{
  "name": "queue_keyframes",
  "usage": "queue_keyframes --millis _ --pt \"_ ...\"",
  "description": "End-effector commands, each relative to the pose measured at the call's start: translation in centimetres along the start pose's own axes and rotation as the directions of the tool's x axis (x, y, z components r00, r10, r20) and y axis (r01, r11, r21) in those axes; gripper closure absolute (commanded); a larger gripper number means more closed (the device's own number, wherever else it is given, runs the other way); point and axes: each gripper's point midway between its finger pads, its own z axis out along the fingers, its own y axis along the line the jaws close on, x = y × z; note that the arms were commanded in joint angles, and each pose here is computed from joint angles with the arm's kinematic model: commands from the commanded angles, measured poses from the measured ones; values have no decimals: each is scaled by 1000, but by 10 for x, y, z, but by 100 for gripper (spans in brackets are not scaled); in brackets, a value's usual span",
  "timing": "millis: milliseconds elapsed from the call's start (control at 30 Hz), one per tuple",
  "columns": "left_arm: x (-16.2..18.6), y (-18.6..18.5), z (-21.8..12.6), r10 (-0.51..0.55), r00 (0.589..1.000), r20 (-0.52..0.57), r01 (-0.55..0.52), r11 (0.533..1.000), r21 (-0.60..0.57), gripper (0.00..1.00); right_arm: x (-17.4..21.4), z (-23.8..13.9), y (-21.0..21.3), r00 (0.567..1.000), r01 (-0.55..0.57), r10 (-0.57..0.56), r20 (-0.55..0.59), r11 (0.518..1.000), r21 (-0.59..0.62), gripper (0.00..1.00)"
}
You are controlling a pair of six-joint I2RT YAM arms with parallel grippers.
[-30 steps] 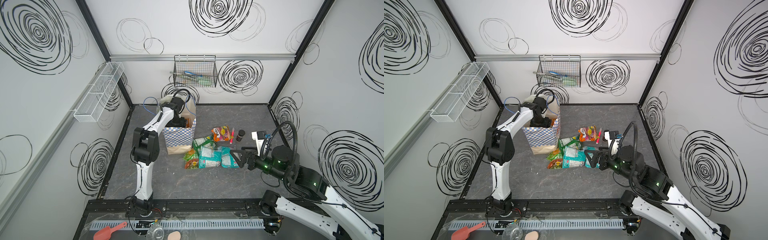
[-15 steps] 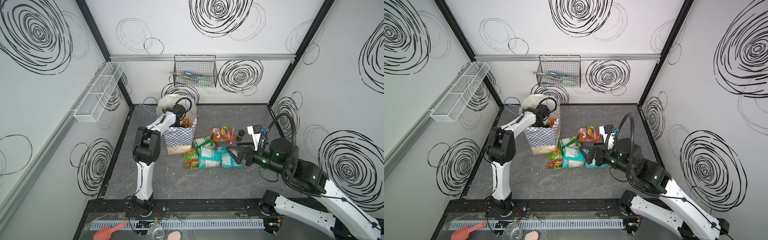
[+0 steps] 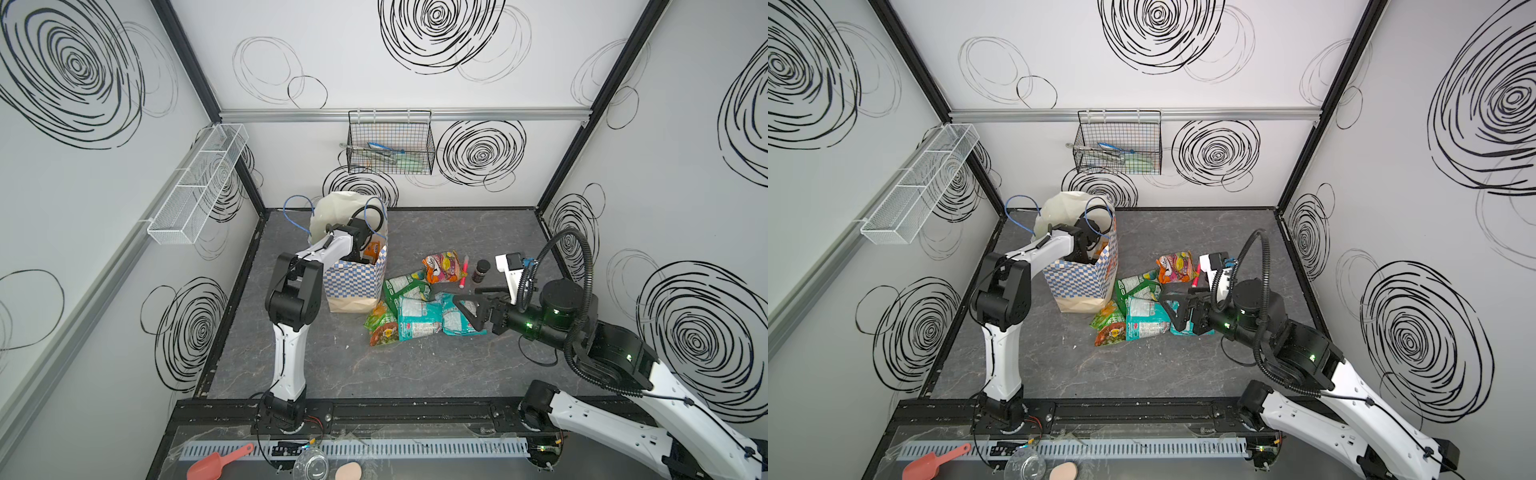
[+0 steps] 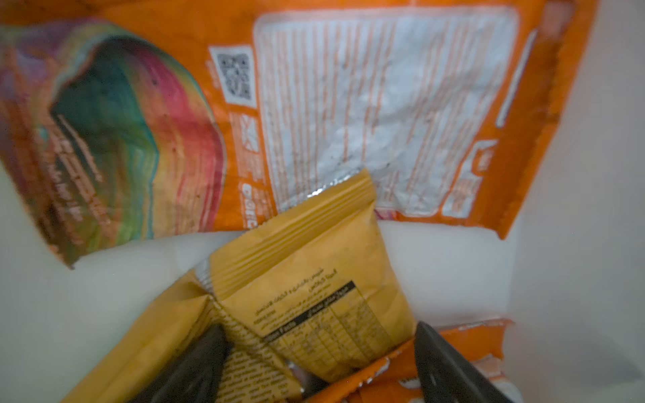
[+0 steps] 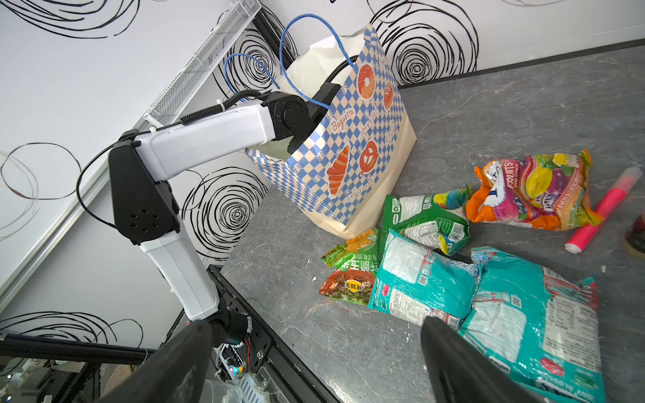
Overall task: Take the snacks out of the paper bag
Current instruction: 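Grasp the yellow snack packet inside the bag with the left gripper, then lift the yellow packet up out of the bag with the left gripper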
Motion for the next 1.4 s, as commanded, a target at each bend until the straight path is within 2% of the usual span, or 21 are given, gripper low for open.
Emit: queue_keyframes --millis 0,233,300,400,467,533,800,933,1367 --pt "21 4 14 9 996 -86 -11 1000 -28 13 -2 -1 3 1000 2 -2 17 1000 -17 3" --pt "26 -1 32 9 994 -110 -8 1000 11 17 -3 -2 5 1000 4 -4 19 1000 -22 3" --pt "28 -4 37 1 994 -113 4 999 43 24 -3 -3 3 1000 3 -3 20 1000 -18 3" --pt "33 -4 41 0 993 -122 6 999 44 38 -2 -3 1 1000 2 -2 26 1000 -11 3" --pt "32 -4 41 -4 993 -114 9 999 45 52 -2 -3 1 1000 1 -1 27 1000 -13 3" --pt "29 -5 37 -8 995 -100 13 998 54 60 -2 -2 1 1000 2 -2 25 1000 -14 3" --pt "13 -4 18 -21 999 -33 24 997 75 89 -2 0 2 1000 2 -2 18 1000 -16 3" --pt "3 -4 2 -31 999 16 29 996 82 100 -2 0 2 1000 0 0 19 1000 -12 3" --pt "-24 -5 -58 -48 983 178 27 993 118 100 -2 1 4 1000 -4 4 15 1000 -18 3"
